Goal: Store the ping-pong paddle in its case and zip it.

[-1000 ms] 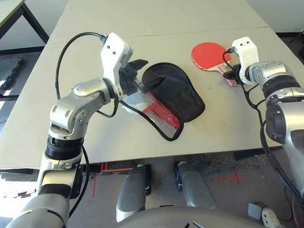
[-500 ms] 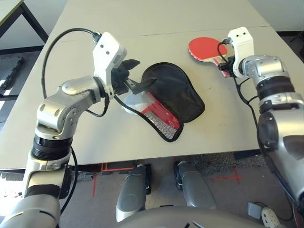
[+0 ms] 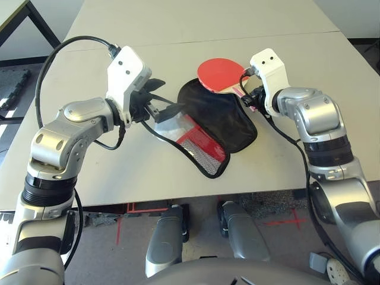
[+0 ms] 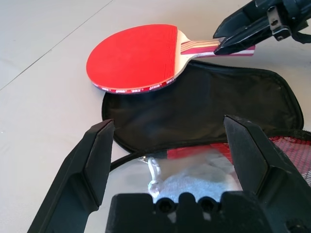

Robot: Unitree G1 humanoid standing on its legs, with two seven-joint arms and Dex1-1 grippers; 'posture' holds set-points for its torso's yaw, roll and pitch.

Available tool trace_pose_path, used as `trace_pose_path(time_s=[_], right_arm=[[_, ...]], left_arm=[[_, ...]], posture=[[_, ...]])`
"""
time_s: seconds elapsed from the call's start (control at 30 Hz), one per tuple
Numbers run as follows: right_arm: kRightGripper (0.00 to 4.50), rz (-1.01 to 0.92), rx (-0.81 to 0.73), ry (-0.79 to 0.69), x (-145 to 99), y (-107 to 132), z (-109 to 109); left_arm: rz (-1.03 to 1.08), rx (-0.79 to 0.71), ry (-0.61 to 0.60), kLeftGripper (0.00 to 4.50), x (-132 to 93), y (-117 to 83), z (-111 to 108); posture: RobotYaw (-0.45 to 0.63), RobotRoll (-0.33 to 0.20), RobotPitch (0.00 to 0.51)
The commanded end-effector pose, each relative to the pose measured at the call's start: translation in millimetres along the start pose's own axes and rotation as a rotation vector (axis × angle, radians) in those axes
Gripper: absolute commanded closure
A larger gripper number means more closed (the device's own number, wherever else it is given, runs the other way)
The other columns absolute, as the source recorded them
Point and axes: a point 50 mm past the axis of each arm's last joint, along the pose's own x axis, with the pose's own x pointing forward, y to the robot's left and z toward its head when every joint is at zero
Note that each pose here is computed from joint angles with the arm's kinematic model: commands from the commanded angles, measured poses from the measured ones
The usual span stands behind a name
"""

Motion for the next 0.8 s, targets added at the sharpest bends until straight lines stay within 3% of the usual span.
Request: trace_pose_path(time_s=[0.03, 0.27, 0.5, 0.8], right_arm=[[3.46, 0.01, -0.04, -0.023, -10.3, 8.3, -0.3], [3.46, 0.095, -0.076, 0.011, -26.9, 28.9, -22.7], [3.46, 0.146, -0.046, 0.072, -22.3, 46.8, -40.6], [3.46, 0.108, 0.057, 0.088, -7.6, 50.7, -32.0]], left_arm=[[-0.013, 0.001, 0.014, 0.0, 0.6, -2.2, -4.2], [-0.018, 0.0, 0.018, 0.0, 2.4, -2.4, -6.1], [-0.03, 0.002, 0.019, 0.0, 5.8, -4.0, -7.0], [-0.04, 0.009, 0.017, 0.0, 8.1, -5.2, -5.5]], posture=[[0.09, 0.0, 0.199], [0.08, 0.0, 0.203], [0.07, 0.0, 0.205], [0.07, 0.0, 0.203]])
